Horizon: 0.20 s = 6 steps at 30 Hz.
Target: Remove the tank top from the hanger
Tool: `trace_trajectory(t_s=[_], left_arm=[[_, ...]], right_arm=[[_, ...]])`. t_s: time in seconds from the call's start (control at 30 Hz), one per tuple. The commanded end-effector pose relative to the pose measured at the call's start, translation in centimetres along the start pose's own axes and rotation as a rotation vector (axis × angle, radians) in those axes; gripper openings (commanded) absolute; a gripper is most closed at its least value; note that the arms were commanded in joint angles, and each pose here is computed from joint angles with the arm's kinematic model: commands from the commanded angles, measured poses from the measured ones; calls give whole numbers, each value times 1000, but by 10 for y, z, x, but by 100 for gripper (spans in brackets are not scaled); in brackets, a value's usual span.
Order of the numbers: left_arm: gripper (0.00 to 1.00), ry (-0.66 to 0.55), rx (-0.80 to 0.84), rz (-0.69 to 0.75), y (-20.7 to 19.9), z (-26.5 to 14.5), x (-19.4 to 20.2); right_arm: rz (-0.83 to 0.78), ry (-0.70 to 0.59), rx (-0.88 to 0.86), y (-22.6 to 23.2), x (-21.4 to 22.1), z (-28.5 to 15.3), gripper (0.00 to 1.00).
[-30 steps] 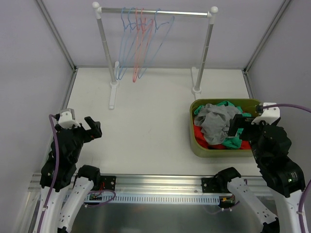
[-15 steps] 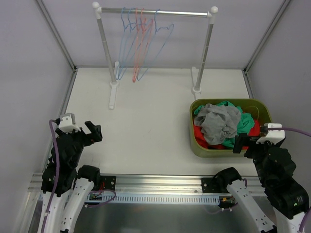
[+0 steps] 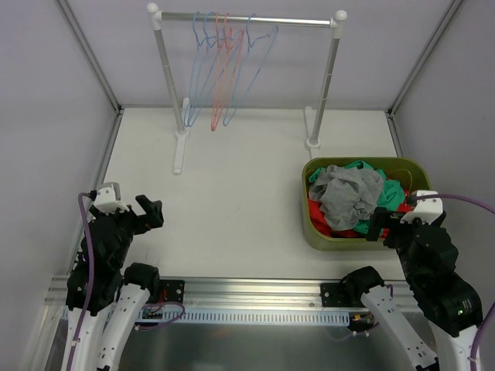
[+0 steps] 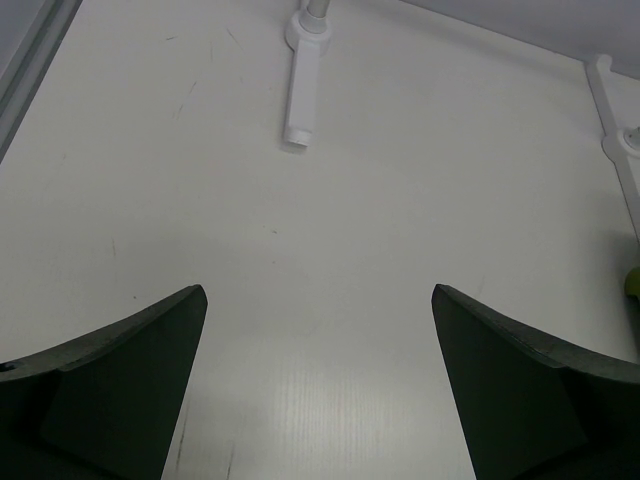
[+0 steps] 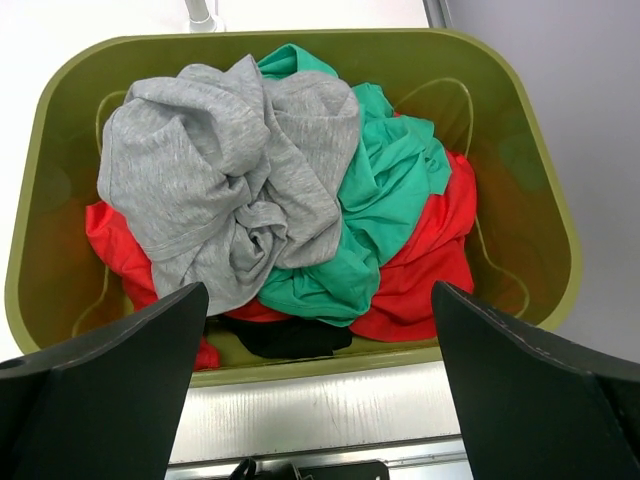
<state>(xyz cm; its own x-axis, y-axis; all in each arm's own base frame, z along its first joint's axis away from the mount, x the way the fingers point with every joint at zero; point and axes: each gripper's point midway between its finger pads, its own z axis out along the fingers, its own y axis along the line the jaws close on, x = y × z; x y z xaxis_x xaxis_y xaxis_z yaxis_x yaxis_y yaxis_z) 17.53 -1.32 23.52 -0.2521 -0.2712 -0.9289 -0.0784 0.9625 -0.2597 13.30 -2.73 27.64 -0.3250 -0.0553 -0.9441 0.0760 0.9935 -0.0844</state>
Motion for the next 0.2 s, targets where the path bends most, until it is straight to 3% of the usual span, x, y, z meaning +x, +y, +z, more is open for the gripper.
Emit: trace_trajectory(t_s=[0.0,0.17], left_arm=[[99,-15,4,4,-1,1,-4],[99,-27,5,4,0,0,-5]], right_arm=[[24,-27,10,2,-11,6,100],[35,-12,-18,9,-9,9,100]])
